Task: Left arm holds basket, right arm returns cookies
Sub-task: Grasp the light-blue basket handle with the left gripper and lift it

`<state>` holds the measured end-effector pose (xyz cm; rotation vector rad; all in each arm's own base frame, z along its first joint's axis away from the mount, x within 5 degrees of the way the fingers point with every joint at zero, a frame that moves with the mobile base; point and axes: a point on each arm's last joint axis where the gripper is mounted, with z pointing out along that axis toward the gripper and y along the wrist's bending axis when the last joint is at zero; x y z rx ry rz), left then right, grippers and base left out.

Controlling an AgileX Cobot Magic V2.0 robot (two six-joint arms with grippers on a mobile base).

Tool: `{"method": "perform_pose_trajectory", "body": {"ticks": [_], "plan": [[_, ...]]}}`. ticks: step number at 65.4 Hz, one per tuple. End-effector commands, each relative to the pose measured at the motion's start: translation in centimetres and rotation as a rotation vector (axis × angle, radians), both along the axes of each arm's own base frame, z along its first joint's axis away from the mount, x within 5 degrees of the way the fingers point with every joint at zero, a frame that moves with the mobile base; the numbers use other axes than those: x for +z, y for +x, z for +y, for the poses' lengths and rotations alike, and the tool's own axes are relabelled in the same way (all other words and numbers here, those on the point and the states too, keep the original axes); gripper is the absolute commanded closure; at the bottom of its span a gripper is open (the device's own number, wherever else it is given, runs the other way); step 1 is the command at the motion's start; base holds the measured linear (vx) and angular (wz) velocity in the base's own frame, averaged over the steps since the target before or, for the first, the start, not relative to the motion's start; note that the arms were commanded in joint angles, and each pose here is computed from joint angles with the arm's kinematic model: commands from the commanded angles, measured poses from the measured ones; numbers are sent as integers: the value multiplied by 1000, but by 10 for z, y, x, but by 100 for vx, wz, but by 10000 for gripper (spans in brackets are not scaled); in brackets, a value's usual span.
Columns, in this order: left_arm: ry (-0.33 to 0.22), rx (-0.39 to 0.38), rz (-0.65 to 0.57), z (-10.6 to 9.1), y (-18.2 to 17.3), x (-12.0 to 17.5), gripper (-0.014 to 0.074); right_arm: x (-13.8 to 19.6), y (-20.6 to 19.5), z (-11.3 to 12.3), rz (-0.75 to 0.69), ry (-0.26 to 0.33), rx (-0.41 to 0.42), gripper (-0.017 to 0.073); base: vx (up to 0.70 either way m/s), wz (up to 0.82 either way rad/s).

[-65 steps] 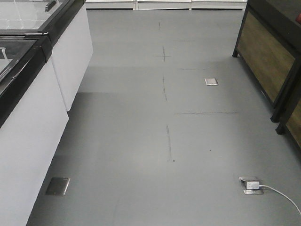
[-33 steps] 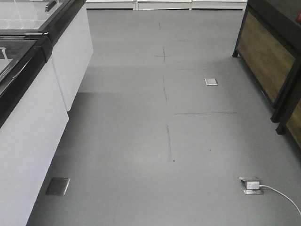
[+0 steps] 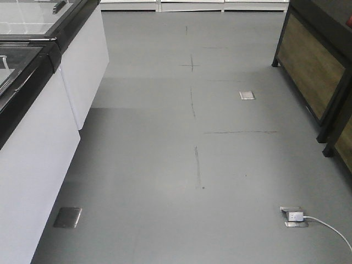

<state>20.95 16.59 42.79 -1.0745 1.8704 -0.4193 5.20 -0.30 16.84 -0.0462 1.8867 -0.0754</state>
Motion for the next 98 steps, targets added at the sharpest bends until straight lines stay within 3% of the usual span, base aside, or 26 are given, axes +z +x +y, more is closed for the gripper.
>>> {"method": "perform_pose_trajectory", "body": {"ticks": [1, 16, 38, 54, 81, 90, 98], "plan": [[62, 35, -108, 12, 0, 23, 184, 8, 1, 1, -84, -16, 11, 563, 0, 0], [-5, 77, -176, 47, 10, 18, 223, 8, 1, 1, -85, -16, 11, 563, 0, 0], [-117, 31, -315, 80, 42, -8, 239, 8, 1, 1, -85, -16, 11, 563, 0, 0], [-169, 42, -324, 95, 53, -26, 239, 8, 1, 1, -85, -16, 11, 563, 0, 0], [-291, 105, -448, 109, 63, -32, 242, 8, 1, 1, -85, -16, 11, 563, 0, 0], [-324, 126, -487, 113, 65, -34, 299, 8, 1, 1, -85, -16, 11, 563, 0, 0], [-327, 143, -523, 117, 67, -34, 427, 8, 1, 1, -85, -16, 11, 563, 0, 0]]}}
